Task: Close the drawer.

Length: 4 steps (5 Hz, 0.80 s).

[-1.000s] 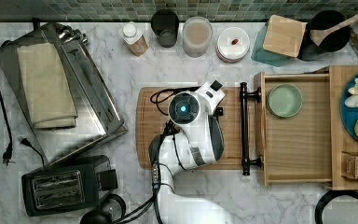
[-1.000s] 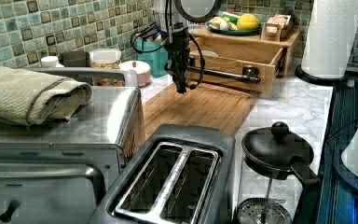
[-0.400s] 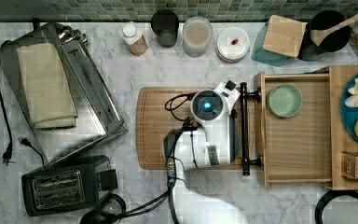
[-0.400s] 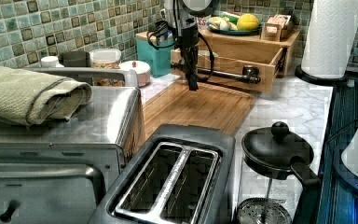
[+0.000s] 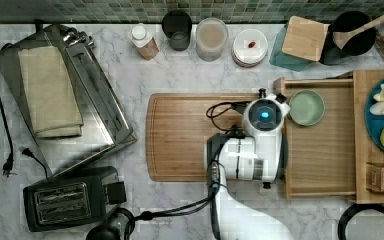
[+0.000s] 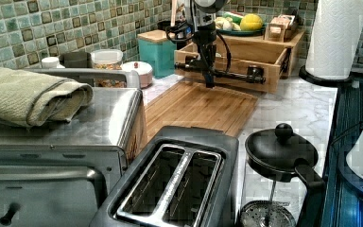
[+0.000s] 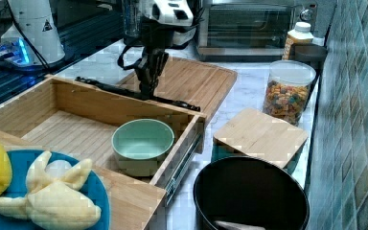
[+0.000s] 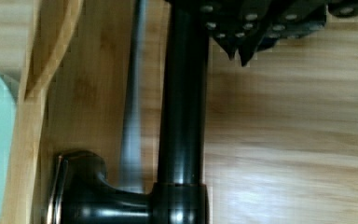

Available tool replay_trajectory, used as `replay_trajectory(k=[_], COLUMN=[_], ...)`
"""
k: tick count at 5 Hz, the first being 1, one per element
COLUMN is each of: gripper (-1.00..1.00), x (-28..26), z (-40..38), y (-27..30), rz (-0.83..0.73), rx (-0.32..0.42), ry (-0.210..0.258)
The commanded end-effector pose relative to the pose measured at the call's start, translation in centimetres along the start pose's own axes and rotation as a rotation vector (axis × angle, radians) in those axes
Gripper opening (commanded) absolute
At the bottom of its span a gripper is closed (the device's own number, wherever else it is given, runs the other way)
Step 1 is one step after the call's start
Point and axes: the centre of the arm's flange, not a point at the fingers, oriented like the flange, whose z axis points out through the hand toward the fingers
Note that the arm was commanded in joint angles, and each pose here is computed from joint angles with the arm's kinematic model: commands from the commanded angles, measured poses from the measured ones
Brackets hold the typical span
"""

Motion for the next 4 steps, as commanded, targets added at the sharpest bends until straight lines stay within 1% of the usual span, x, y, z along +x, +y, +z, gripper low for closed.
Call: replay_trajectory(k=[1, 2, 3, 4], gripper=[-1.00, -1.00, -1.00, -1.00], x=[-1.9, -2.7, -4.2, -5.6], z=[-5.8, -5.7, -7.1, -5.8], y=[17.3, 23.1, 27.0, 30.4], rz=[0.012, 0.049, 0.075, 0.110], rx=[-0.064, -0.043, -0.098, -0.089], ry=[0.135, 0.140, 0.171, 0.257])
